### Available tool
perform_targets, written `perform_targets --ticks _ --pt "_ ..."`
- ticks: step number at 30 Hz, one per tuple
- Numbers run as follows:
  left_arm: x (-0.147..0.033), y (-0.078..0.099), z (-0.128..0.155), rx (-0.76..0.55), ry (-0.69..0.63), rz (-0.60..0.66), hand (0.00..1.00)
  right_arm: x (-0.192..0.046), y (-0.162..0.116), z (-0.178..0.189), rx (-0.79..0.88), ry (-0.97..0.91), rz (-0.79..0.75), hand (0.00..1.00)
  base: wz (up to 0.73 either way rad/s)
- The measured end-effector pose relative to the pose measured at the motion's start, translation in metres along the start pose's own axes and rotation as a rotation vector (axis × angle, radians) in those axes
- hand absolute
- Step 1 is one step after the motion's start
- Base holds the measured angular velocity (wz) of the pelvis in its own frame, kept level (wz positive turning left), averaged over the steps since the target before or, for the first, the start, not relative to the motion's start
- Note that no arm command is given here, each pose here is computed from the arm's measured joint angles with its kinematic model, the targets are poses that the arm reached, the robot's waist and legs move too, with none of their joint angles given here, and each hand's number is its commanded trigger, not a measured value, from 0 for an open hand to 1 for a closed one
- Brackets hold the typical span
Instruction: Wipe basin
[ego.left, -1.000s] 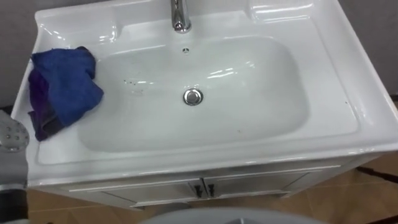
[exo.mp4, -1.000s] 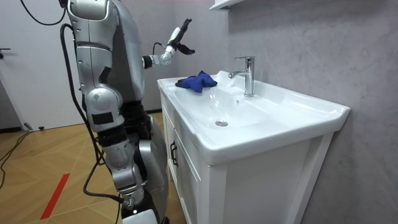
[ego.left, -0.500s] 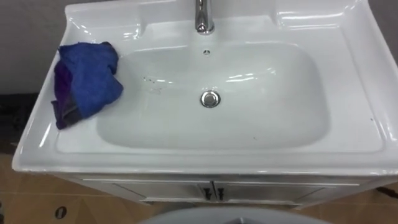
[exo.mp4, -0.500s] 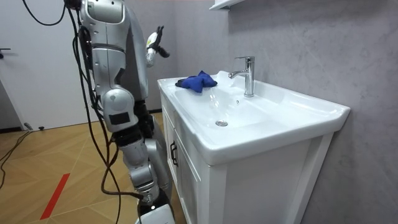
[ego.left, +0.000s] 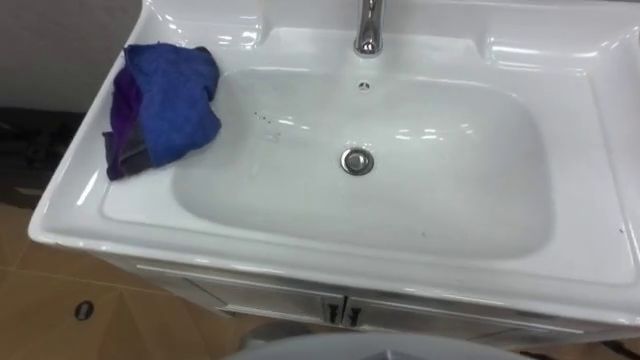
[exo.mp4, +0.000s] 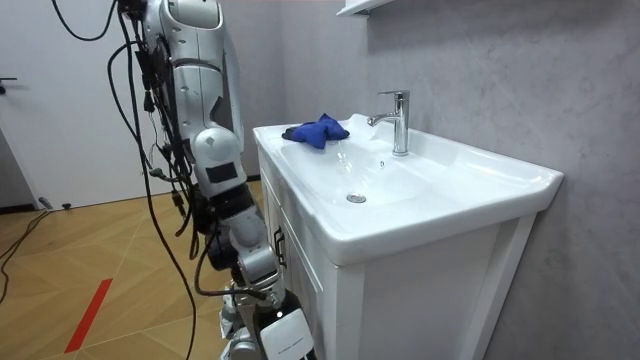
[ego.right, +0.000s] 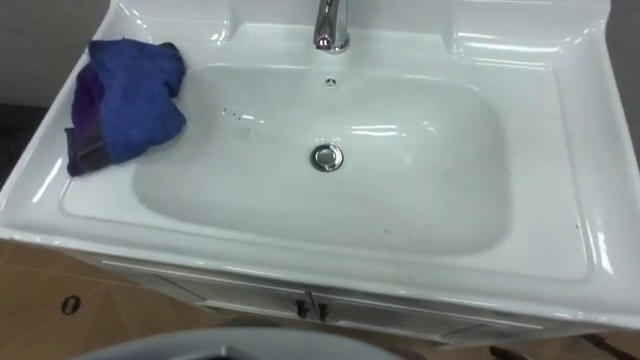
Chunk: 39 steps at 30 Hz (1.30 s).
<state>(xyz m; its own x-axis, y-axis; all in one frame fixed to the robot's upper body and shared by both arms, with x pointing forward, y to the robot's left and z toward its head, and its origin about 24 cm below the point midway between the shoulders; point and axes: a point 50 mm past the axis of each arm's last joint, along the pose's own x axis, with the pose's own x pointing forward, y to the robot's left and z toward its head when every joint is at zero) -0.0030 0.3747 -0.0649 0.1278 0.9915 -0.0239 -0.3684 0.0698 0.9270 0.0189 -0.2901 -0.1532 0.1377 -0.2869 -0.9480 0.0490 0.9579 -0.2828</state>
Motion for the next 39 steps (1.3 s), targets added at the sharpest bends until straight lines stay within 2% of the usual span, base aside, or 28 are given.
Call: perform_targets --ticks 3,8,15,20,27,39 --pt "-0.019 -0.014 -0.020 0.081 0.055 -0.095 0.00 0.000 0.001 0.000 0.001 0.007 0.008 0.00 0.06" --pt "-0.038 -0.027 -0.036 0.142 0.111 -0.222 0.00 0.000 0.002 0.000 0.011 0.008 0.014 0.00 0.04" --pt "-0.059 -0.051 -0.029 0.146 0.107 -0.430 0.00 0.000 0.007 -0.002 0.022 0.018 0.058 0.00 -0.05" --pt "-0.065 -0.069 -0.006 0.139 0.054 -0.568 0.00 0.000 0.008 -0.002 0.020 0.023 0.069 0.00 0.00" --pt "-0.070 -0.083 0.011 0.157 0.003 -0.703 0.00 0.001 0.008 -0.002 0.007 0.035 0.076 0.00 -0.11" --pt "-0.085 -0.090 -0.009 0.287 0.063 -0.899 0.00 0.000 0.017 -0.016 -0.109 0.112 0.090 0.00 -0.04"
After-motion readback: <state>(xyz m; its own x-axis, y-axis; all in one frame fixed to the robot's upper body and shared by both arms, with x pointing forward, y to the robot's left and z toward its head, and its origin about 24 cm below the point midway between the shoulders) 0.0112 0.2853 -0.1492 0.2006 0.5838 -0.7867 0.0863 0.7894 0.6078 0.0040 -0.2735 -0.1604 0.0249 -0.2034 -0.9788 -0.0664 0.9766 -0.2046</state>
